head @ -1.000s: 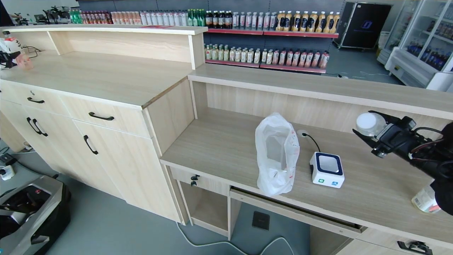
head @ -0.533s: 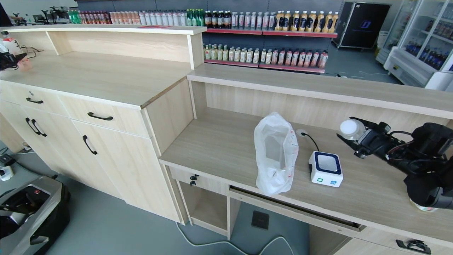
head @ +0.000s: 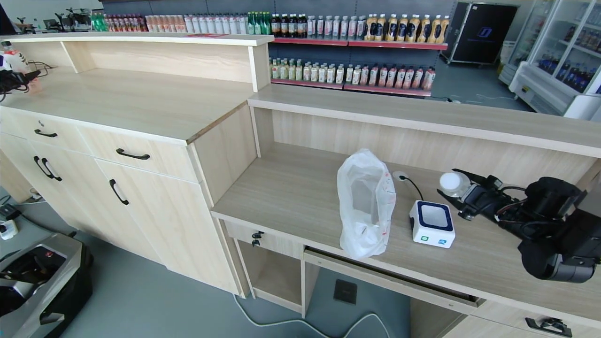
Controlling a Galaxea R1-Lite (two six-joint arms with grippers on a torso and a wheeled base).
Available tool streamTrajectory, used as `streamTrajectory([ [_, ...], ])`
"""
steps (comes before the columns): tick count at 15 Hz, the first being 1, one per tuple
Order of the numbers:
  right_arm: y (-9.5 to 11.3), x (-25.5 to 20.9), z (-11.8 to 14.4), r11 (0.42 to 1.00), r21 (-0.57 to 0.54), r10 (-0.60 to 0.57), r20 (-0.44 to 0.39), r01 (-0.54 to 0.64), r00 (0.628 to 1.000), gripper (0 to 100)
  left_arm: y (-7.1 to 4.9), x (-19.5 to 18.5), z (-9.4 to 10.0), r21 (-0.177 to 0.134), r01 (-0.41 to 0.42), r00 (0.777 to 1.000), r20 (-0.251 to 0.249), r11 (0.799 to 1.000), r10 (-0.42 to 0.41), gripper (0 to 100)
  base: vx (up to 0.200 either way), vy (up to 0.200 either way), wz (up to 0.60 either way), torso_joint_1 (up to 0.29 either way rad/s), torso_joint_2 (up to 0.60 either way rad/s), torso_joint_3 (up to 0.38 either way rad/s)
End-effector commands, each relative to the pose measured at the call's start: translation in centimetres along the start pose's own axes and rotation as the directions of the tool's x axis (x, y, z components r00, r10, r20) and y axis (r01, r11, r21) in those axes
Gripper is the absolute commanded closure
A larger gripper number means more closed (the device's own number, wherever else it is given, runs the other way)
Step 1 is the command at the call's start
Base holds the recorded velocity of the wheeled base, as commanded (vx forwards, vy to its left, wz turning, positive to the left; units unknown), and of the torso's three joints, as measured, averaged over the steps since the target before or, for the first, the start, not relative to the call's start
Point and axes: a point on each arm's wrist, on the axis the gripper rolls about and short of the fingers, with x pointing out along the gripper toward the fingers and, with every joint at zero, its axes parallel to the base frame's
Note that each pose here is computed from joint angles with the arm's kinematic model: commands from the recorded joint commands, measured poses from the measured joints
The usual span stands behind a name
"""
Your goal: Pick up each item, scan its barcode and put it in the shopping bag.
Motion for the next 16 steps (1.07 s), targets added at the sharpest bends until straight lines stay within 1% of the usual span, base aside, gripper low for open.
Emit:
streamTrajectory([
  [1, 0.8, 0.8, -0.2, 1.0, 0.025, 0.013, 0.014, -0.013, 1.0, 100, 0.0, 0.0, 0.0, 0.0, 0.0, 1.0, -0.001, 1.0, 0.0, 0, 0.0, 0.0, 0.0, 0.0, 0.0, 0.0],
  [4, 1.0, 1.7, 0.3, 0.999, 0.037, 0.012, 0.041, -0.014, 0.999, 100, 0.0, 0.0, 0.0, 0.0, 0.0, 1.0, -0.001, 1.0, 0.0, 0, 0.0, 0.0, 0.0, 0.0, 0.0, 0.0],
  [11, 2.1, 2.6, -0.3, 0.999, 0.044, 0.027, 0.05, -0.029, 0.998, 100, 0.0, 0.0, 0.0, 0.0, 0.0, 1.0, -0.003, 1.0, 0.0, 0, 0.0, 0.0, 0.0, 0.0, 0.0, 0.0],
  [16, 2.3, 4.4, -0.3, 0.999, 0.034, 0.01, 0.086, -0.013, 0.996, 100, 0.0, 0.0, 0.0, 0.0, 0.0, 1.0, -0.001, 1.0, 0.0, 0, 0.0, 0.0, 0.0, 0.0, 0.0, 0.0],
])
